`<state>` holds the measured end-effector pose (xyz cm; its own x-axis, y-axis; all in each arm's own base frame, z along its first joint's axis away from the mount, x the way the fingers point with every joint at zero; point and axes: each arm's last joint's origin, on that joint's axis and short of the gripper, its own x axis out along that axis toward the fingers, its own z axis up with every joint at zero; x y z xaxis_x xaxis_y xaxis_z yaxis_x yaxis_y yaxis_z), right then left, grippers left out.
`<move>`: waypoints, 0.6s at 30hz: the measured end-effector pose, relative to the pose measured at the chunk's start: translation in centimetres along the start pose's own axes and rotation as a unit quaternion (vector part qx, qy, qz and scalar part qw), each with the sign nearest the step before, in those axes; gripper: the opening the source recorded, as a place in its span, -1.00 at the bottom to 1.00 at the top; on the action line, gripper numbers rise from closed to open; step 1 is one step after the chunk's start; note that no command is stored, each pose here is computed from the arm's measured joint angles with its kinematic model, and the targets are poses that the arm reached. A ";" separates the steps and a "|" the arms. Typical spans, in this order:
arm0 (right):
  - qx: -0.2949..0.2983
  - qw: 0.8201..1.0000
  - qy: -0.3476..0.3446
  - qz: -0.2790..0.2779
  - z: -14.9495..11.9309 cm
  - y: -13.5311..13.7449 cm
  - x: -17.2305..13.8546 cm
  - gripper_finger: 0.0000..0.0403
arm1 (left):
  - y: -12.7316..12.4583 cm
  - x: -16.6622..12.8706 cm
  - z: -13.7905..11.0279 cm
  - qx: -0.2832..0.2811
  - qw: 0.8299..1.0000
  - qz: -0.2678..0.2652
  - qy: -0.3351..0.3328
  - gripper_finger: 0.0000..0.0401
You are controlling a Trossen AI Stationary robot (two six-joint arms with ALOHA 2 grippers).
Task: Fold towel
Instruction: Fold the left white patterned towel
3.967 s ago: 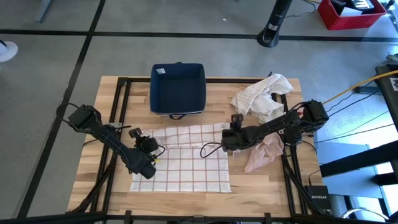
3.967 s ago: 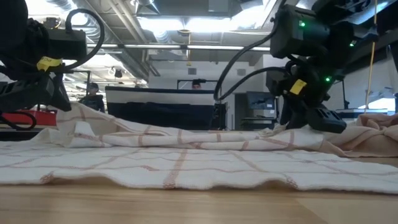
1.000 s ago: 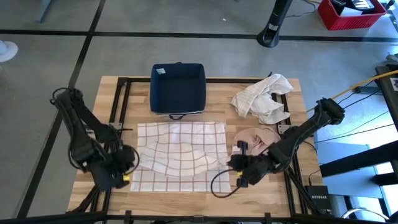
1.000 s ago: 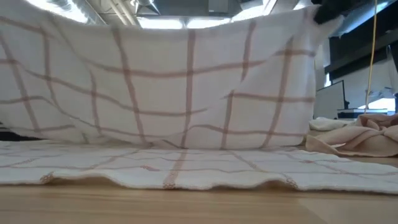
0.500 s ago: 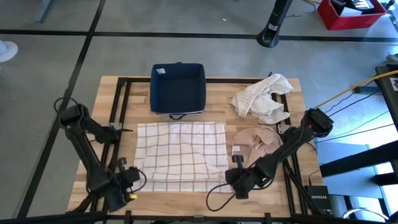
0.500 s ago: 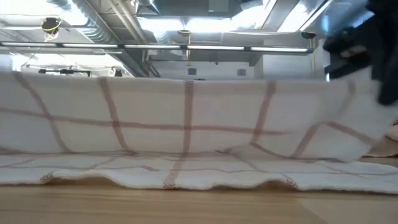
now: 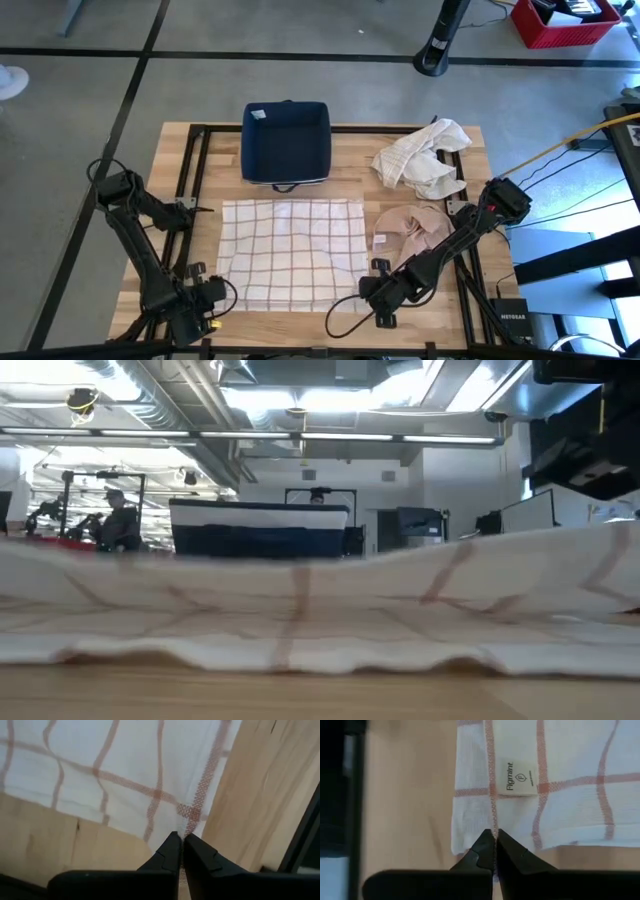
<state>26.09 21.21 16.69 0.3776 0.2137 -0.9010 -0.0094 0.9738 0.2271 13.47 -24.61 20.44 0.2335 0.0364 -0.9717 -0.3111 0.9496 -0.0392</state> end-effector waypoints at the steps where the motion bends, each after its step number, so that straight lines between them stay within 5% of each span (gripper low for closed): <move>1: 0.012 1.000 0.006 0.012 0.0 0.1 0.0 -0.95 | 0.0 0.0 -0.1 0.001 1.000 -0.002 0.008 -0.97; 18: 0.062 0.995 0.011 0.080 0.4 0.9 0.1 -0.95 | -0.1 -0.1 -0.5 0.021 1.000 -0.006 0.021 -0.93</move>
<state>26.51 22.08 17.01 0.3604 0.3678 -0.8572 0.0466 0.9107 0.4103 12.98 -24.88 20.41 0.1981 0.0128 -0.9801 -0.2703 0.9619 -0.0421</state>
